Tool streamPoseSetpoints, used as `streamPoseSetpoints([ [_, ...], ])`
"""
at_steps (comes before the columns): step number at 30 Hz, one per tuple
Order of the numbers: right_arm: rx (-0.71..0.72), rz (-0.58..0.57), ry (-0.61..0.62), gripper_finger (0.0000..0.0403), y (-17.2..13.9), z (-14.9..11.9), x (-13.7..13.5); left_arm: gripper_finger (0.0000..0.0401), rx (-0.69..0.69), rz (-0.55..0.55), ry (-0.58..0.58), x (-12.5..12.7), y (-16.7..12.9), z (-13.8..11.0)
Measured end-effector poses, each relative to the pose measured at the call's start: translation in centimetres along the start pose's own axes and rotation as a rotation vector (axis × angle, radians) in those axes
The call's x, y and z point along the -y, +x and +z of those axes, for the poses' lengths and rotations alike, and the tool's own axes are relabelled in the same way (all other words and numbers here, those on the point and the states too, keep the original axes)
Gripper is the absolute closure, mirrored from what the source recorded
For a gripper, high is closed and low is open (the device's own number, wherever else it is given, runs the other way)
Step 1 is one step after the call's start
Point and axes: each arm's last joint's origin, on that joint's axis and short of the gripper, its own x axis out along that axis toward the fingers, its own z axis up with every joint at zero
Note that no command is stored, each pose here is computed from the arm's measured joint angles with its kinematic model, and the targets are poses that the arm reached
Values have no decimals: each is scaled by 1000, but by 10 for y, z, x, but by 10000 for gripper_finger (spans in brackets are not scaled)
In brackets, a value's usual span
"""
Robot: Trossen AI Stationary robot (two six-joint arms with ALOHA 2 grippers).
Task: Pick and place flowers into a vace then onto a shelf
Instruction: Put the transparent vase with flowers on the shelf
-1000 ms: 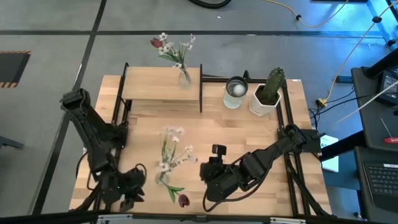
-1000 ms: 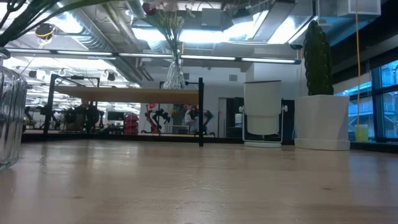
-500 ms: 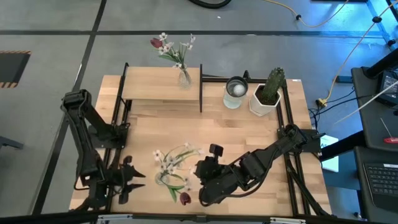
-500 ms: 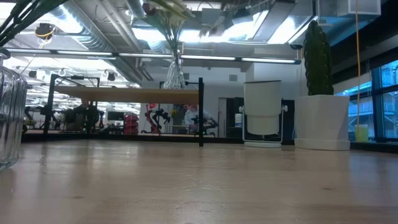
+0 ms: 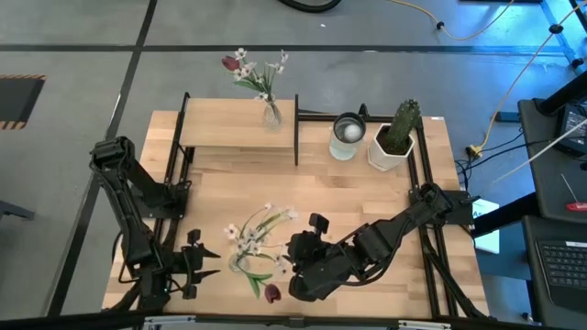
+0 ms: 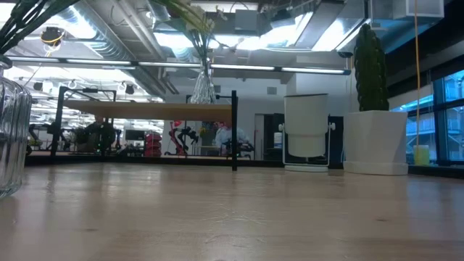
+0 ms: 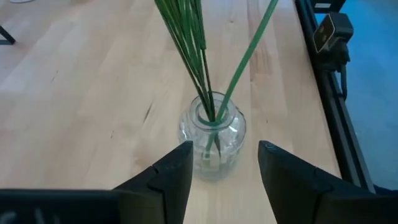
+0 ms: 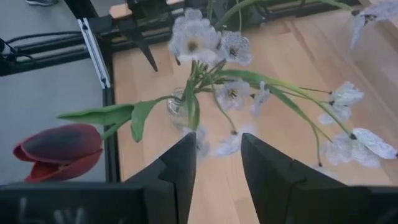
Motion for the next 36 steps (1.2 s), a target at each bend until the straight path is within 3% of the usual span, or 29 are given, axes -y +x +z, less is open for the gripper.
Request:
streamPoseSetpoints([
  [7, 9, 9, -5, 273, 0, 1, -1, 218, 2, 26, -34, 1, 13, 5],
  [22, 2, 4, -85, 273, 0, 0, 0, 174, 31, 106, -113, 12, 48, -8],
  [36, -11, -5, -93, 273, 0, -1, 1, 178, 76, 154, -167, 15, 66, -13],
])
